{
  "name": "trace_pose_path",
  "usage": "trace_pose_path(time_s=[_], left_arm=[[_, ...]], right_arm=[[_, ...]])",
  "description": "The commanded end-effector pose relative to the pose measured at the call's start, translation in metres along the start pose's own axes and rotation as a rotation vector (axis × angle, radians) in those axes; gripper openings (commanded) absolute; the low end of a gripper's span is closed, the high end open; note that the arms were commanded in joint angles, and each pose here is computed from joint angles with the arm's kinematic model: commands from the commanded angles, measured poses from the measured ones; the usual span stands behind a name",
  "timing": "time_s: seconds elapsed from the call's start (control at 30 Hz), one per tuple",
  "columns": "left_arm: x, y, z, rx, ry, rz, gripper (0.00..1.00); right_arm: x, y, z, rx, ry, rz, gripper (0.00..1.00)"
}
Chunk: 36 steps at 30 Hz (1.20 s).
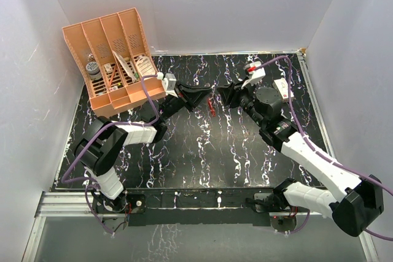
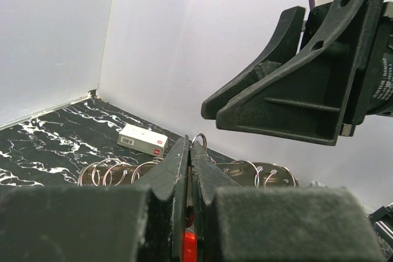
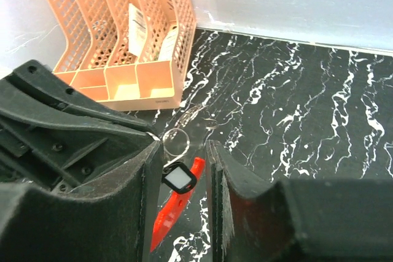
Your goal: Put the keys on the keyring
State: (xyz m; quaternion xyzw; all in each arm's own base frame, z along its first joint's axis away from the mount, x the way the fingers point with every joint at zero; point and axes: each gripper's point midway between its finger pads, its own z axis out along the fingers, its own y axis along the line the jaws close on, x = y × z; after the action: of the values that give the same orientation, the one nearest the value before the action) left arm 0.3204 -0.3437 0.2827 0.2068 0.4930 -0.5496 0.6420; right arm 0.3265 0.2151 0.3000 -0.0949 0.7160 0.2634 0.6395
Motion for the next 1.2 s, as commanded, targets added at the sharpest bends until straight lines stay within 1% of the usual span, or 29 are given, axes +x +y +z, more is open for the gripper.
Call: trace_pose_path(time_s=[0.0,0.2,0.37,0.43,0.63,1.17], left_arm=[[-0.064,-0.038,0.005,0.130,-0.203,0.110,0.00],[-0.063,-0.040,0.006,0.144,-0.199,0.101,0.00],[-0.064,-0.046,0.007,0.175,-0.194,0.093,0.00],[-0.065,-0.049,0.008,0.192,-0.189,0.088,0.00],[-0.068,-0.057,0.006,0.223,-0.184,0.092,0.00],[-0.072,-0.064,0.003,0.244,-0.182,0.092,0.00]], right_arm=[[-0.034,0.021,-0.010,-0.112,-0.099,-0.035,0.30],[-0.024,0.031,-0.008,-0.173,-0.068,-0.049,0.27],[-0.011,0.031,-0.003,-0.186,-0.037,-0.055,0.25],[-0.011,0.031,-0.003,-0.189,-0.045,-0.057,0.23],[-0.007,0.026,-0.002,-0.180,-0.034,-0.058,0.23],[0.001,0.025,-0.002,-0.204,-0.023,-0.060,0.18]])
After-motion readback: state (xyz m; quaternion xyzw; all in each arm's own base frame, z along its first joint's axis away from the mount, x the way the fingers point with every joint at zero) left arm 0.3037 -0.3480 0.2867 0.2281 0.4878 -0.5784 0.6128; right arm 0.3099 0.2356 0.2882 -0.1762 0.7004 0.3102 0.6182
